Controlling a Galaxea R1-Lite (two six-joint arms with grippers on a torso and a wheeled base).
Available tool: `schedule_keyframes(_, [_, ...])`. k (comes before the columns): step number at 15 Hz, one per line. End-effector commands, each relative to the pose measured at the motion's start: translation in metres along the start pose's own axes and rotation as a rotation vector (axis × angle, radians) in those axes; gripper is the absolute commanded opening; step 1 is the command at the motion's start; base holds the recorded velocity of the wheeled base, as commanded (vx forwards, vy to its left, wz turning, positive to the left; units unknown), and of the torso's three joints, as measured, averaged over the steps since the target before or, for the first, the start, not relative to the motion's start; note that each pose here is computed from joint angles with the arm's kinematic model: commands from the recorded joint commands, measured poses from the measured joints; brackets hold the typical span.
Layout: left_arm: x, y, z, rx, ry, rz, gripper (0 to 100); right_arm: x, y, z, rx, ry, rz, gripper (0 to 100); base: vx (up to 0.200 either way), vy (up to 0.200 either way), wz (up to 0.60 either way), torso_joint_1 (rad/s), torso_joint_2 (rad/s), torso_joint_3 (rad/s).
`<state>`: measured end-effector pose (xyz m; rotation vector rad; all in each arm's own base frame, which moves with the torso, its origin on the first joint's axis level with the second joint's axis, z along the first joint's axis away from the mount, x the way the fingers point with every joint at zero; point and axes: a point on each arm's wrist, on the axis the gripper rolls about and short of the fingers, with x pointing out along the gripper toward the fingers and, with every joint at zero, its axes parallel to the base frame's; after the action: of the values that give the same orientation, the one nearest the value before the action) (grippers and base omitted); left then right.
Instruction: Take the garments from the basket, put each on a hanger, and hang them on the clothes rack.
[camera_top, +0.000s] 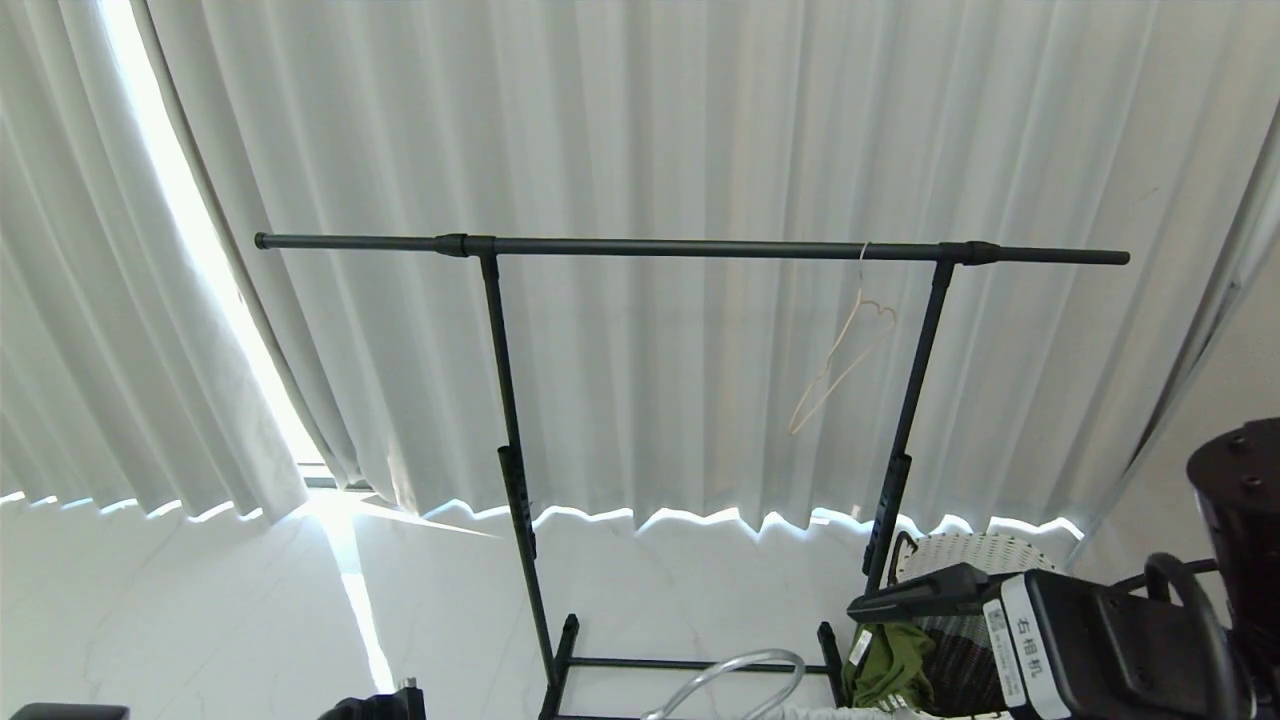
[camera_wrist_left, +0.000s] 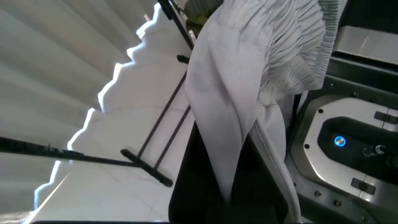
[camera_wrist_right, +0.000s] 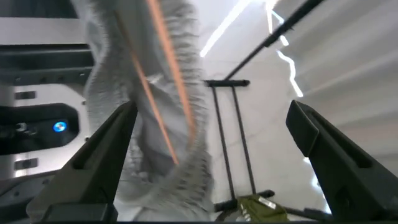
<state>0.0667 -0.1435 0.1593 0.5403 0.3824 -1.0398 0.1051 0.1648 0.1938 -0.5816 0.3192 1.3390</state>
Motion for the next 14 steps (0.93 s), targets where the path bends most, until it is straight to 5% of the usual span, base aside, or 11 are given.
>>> schedule_keyframes(1, [-0.001,0.001,0.001,-0.002,-0.014,0.004,0,0.006,0.007,0.004,-0.020,0.000,0.046,100,0.000,0.000,0.00,0.000,0.00,0.000])
schedule_keyframes(13, [-0.002,0.000,0.009,0.034,-0.079,0.005,0,0.035,0.005,0.000,0.000,0.071,0.096,100,0.000,0.000,0.00,0.000,0.00,0.000])
schedule_keyframes(14, [-0.002,-0.001,0.009,0.035,-0.081,0.003,0,0.037,0.005,0.000,0.012,0.078,0.097,0,0.000,0.000,0.00,0.000,0.00,0.000])
